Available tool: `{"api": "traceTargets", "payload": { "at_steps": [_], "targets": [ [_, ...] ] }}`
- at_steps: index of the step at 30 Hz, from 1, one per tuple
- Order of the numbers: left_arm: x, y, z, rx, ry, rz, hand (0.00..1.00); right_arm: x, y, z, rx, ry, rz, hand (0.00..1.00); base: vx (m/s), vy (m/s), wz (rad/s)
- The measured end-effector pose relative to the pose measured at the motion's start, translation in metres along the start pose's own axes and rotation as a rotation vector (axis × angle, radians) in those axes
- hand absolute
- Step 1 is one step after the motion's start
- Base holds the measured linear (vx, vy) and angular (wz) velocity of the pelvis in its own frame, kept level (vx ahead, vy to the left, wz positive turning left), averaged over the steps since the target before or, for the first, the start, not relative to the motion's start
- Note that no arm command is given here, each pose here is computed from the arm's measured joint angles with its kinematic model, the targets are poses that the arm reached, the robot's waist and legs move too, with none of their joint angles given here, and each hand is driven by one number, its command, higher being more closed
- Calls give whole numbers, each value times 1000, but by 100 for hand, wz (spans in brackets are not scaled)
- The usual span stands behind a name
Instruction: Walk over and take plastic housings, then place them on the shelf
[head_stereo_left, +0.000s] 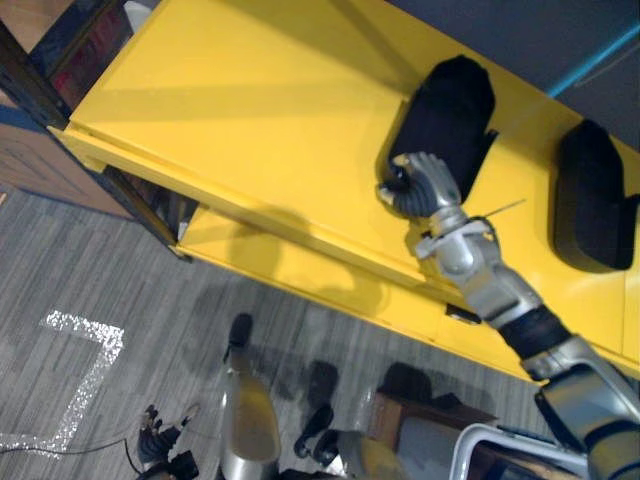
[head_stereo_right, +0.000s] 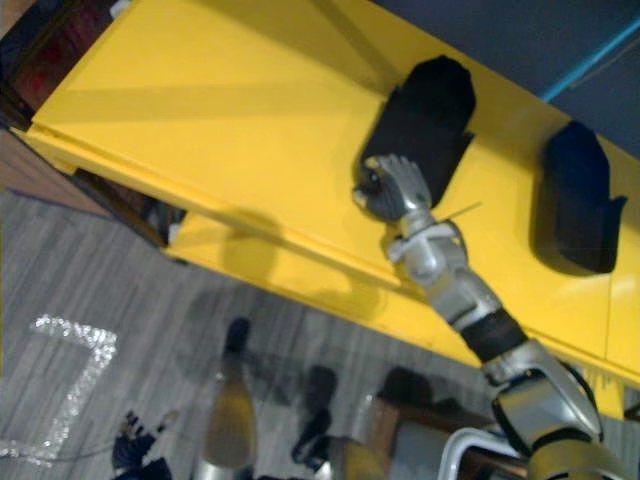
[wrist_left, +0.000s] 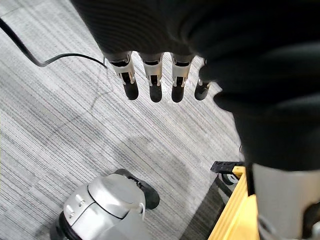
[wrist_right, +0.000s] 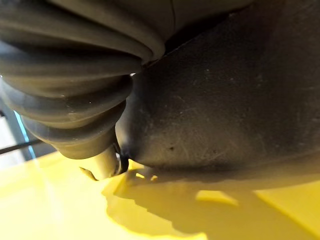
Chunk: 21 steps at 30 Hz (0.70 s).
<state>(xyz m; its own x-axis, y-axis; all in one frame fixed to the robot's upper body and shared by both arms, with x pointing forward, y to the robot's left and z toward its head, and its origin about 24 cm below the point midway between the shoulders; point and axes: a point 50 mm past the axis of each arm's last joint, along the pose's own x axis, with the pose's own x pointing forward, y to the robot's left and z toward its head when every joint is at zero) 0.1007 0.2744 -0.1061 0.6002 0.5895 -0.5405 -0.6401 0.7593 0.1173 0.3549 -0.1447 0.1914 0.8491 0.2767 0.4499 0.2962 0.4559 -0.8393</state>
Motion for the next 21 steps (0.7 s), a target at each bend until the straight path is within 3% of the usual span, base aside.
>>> {"api": "traceTargets", "payload": {
  "at_steps": [21],
  "targets": [
    [1,-3,10,-20,-42,-27,0,8,-56,-37,-172,-47,-86,100,5,-1,3]
  ]
}}
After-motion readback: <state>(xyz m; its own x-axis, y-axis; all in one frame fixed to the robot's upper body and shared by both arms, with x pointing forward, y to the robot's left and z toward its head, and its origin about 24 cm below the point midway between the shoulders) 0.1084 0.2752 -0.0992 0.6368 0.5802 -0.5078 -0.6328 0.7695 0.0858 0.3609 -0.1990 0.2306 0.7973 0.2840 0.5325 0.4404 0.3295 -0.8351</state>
